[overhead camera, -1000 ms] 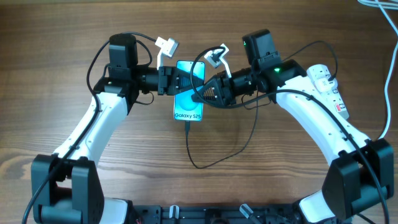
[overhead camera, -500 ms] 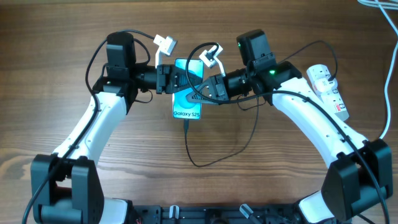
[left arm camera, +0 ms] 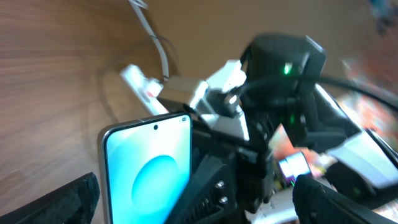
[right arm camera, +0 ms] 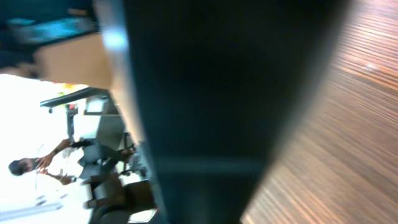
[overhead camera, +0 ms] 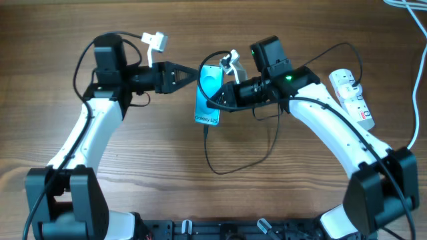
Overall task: Plug charger to phone and switch on socket
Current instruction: 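Release the phone with the left gripper and move it back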
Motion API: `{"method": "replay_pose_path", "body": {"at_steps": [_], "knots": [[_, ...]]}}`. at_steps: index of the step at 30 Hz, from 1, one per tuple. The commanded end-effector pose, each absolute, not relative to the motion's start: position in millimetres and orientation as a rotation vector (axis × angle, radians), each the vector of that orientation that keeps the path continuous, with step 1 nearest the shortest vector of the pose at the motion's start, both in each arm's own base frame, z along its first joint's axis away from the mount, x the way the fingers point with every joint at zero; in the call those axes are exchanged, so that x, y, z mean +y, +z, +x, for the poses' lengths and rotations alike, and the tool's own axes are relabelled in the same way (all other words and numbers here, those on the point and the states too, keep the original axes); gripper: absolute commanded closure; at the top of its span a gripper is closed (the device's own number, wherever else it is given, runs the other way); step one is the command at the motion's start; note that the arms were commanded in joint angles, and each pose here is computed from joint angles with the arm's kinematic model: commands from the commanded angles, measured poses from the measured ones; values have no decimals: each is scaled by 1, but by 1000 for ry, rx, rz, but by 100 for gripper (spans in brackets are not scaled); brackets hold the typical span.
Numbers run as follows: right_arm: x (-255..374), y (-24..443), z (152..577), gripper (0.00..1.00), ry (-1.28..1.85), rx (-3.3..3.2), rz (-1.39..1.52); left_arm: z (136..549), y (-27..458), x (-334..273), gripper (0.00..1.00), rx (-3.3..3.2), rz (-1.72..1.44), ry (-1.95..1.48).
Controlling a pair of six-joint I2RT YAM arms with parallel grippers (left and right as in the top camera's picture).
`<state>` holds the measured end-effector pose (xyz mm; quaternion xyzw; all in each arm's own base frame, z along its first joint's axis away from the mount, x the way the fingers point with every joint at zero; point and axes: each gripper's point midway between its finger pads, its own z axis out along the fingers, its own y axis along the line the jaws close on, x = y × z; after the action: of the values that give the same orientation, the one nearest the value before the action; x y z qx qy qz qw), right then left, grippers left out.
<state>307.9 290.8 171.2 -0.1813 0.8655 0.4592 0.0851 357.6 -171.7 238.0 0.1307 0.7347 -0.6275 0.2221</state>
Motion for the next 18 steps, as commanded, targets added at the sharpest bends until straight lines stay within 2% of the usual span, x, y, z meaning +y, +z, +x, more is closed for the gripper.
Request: {"method": "replay_pose_path", "body": {"at_steps": [1,5,8,12,18], "knots": [[291,123,320,96,1280,2708,-480,395,209,-132,0,2148,73,-1449],[303,79,322,96,1331,2766,-483,418,143,-56,0,2363,-390,-929],[315,55,321,96,1477,2758,-497,423,128,-29,0,2389,-492,-711],[322,15,320,96,1578,2764,-506,423,127,-28,0,2389,-497,-700],[319,-1,321,95,1473,2723,-644,423,127,-28,0,2389,-497,-700]]}}
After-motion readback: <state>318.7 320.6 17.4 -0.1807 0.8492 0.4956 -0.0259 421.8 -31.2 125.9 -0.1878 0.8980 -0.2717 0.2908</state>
